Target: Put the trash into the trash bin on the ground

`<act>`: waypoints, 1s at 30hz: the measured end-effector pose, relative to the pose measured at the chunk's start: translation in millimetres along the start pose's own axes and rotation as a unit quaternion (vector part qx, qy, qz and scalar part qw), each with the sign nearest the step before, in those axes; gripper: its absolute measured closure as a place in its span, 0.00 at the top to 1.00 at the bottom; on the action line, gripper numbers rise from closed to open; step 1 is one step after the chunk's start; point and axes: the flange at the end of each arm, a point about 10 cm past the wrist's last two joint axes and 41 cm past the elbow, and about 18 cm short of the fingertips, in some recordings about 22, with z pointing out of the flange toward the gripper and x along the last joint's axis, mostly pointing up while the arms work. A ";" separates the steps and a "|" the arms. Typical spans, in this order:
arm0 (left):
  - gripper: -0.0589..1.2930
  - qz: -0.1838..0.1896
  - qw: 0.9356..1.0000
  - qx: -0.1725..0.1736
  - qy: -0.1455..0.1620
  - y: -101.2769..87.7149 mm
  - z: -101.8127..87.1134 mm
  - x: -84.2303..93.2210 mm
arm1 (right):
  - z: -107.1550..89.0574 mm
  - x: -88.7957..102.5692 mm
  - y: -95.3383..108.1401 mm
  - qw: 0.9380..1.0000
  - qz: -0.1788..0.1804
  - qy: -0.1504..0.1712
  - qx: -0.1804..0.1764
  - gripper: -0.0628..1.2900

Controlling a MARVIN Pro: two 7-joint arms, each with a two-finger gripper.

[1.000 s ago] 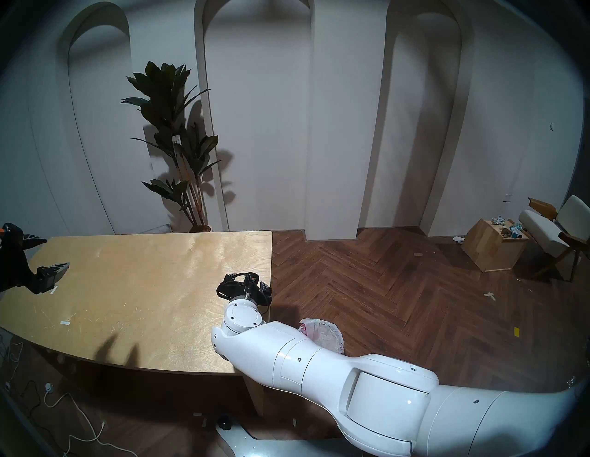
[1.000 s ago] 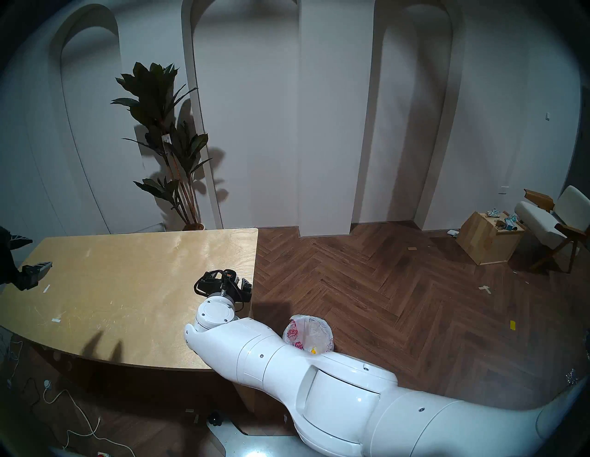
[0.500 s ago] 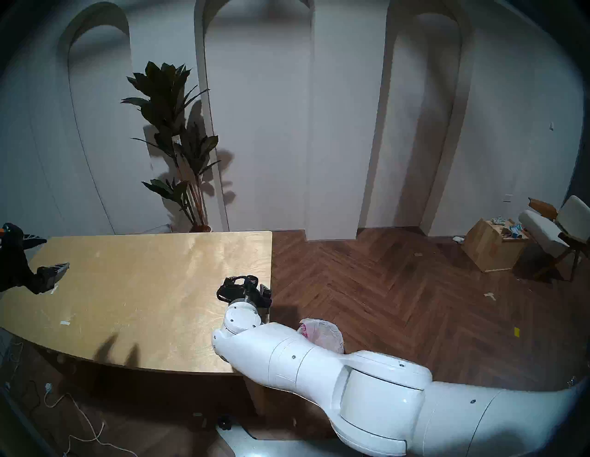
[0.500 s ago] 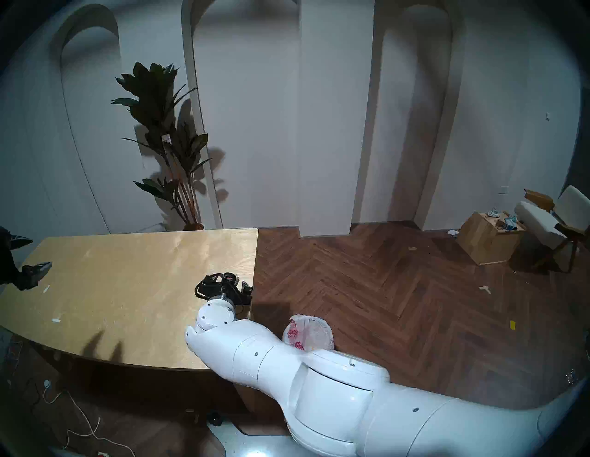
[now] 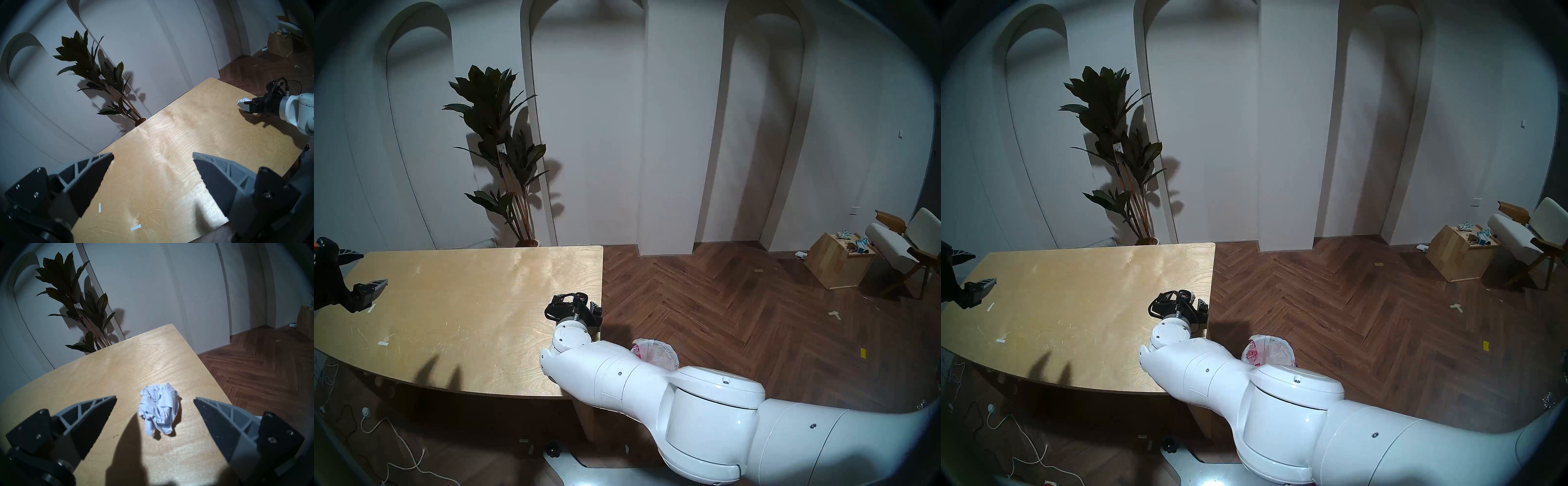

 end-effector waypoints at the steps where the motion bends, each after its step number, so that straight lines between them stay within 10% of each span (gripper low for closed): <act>1: 0.96 0.000 1.000 0.000 0.000 0.0 0.0 0.0 | 0.6 0.5 0.1 1.000 0.000 0.001 0.000 0.95; 30: 0.96 0.000 1.000 0.000 0.000 0.0 0.0 0.1 | 3.2 -3.9 1.2 1.000 -0.011 -0.001 0.015 0.95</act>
